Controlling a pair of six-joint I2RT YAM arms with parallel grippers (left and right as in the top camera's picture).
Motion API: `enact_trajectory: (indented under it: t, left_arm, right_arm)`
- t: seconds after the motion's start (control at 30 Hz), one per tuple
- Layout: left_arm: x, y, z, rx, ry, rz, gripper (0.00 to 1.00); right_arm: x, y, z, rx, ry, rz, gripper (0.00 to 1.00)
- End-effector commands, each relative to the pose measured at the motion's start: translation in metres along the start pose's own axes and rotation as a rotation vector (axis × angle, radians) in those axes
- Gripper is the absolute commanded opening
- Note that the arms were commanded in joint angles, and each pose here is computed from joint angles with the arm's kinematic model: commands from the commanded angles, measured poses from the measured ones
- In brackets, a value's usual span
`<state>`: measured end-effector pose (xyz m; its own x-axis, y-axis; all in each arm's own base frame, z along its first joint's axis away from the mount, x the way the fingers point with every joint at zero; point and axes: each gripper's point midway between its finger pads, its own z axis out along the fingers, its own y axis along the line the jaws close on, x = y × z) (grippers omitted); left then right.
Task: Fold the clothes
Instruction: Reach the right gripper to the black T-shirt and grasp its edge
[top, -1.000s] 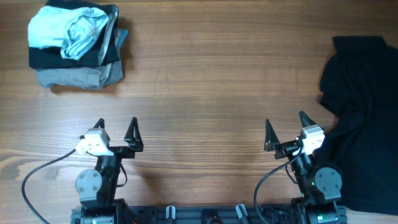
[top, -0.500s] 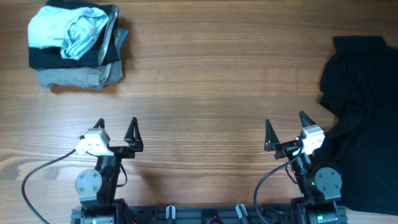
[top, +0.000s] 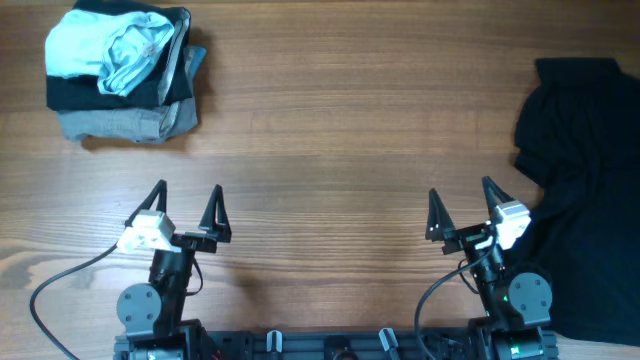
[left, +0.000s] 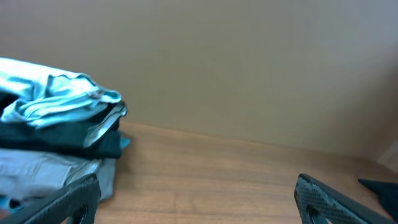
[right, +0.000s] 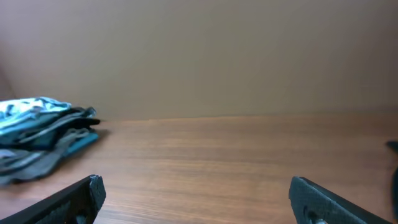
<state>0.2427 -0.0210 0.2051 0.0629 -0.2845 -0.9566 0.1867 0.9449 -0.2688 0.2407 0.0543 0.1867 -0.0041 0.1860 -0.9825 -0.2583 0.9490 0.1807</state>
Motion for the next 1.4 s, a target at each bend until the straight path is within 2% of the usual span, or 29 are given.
enact_trajectory:
  t: [0.0,0.1,0.27,0.37,0.63,0.83,0.97,1.03,1.27,1.37]
  left_arm:
    - [-0.026,-0.015,-0.003,0.034,0.001,-0.010,1.00]
    - [-0.033,-0.016,0.001,0.011,0.073,-0.032,1.00]
    - [-0.045,-0.015,0.026,-0.029,0.236,-0.079,1.00]
    - [-0.051,-0.017,0.048,-0.031,0.363,-0.121,1.00]
    - [-0.043,-0.007,0.092,-0.149,0.802,-0.270,1.00]
    - [-0.022,0.000,0.109,-0.161,0.907,-0.311,1.00]
    - [-0.012,-0.004,0.103,-0.148,0.962,-0.345,1.00]
    - [-0.010,-0.004,0.100,-0.153,0.975,-0.349,1.00]
    - [-0.009,-0.005,0.098,-0.155,0.983,-0.352,1.00]
    - [-0.009,-0.005,0.098,-0.155,0.983,-0.352,1.00]
  right_arm:
    - [-0.016,0.011,-0.004,-0.037,0.028,0.064,1.00]
    - [-0.010,-0.002,-0.009,0.058,0.190,-0.010,1.00]
    - [-0.019,-0.011,0.002,0.151,0.419,0.007,1.00]
    - [-0.030,-0.004,0.024,0.127,0.527,0.027,1.00]
    - [-0.028,0.002,0.101,0.079,0.991,0.053,1.00]
    - [-0.020,-0.030,0.154,0.183,1.050,0.082,1.00]
    - [0.000,-0.133,0.150,0.625,1.016,0.252,0.97]
    - [0.015,-0.174,0.140,0.749,1.020,0.319,0.94]
    - [0.081,-0.267,0.112,0.928,1.092,0.455,0.90]
    - [0.103,-0.274,0.113,0.869,1.129,0.487,0.88]
